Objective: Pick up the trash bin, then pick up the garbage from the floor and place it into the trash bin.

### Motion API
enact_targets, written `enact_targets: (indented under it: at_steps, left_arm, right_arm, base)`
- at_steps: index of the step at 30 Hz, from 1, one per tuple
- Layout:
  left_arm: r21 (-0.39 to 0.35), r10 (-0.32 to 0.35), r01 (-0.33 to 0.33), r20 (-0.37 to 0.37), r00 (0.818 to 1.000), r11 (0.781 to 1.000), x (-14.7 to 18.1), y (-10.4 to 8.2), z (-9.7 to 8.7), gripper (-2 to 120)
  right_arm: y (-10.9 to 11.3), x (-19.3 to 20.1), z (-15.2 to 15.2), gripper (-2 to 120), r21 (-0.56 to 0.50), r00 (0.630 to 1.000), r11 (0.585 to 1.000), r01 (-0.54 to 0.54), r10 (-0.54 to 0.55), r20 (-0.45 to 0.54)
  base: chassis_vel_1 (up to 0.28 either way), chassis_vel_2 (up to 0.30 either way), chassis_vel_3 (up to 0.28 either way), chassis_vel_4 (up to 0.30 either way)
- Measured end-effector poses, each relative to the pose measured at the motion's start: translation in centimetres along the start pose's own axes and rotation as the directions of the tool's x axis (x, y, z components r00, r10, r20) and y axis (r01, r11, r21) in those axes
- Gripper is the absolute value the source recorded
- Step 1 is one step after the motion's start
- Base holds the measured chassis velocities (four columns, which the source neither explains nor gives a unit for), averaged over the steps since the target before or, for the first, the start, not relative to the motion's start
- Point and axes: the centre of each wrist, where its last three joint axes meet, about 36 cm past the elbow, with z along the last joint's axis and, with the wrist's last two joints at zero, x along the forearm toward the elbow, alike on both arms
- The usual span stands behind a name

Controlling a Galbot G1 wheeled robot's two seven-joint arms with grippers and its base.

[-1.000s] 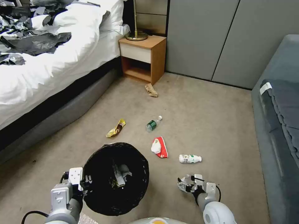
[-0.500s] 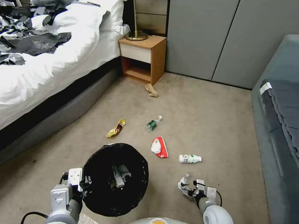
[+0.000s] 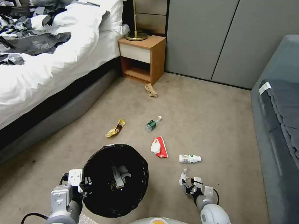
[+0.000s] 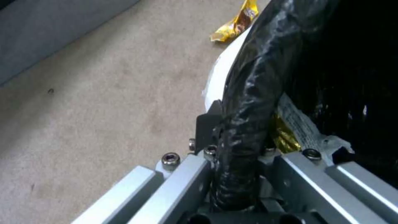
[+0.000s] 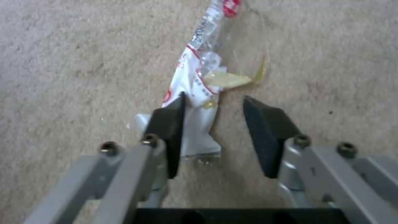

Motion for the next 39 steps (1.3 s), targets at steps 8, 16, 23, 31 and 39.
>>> enact_targets:
  at_steps: [8,16,23,31,39]
  left_arm:
    - [0.0,0.0,0.0,-0.001,1.0,1.0,0.0,0.0,0.1,0]
    - [-0.002,0.001,-0.001,-0.001,1.0,1.0,0.1,0.0,0.1,0]
    - [-0.003,0.001,-0.001,-0.002,1.0,1.0,0.1,-0.1,0.1,0]
    - [-0.004,-0.001,0.001,0.002,1.0,1.0,0.1,0.1,0.0,0]
    - [0.001,0.006,-0.006,0.009,1.0,1.0,-0.2,0.0,-0.1,0]
  right_arm:
    - [0.2,-0.3,0.5,3,0.013,1.0,1.0,-0.001,0.001,0.005]
    - [-0.1,-0.2,0.7,0,0.019,1.0,1.0,-0.007,0.006,0.018]
    - [-0.6,-0.1,0.7,0,0.03,0.999,0.999,-0.024,0.023,0.04]
    - [-0.2,2.7,-1.3,0,0.133,0.971,0.989,-0.06,0.027,0.236]
    - [2.9,11.0,-6.8,0,0.29,0.771,0.951,0.109,-0.265,0.579]
  base:
    - [0.0,0.0,0.0,0.0]
    - [0.0,0.0,0.0,0.0]
    - [0.0,0.0,0.0,0.0]
    - [0.0,0.0,0.0,0.0]
    - [0.0,0.0,0.0,0.0]
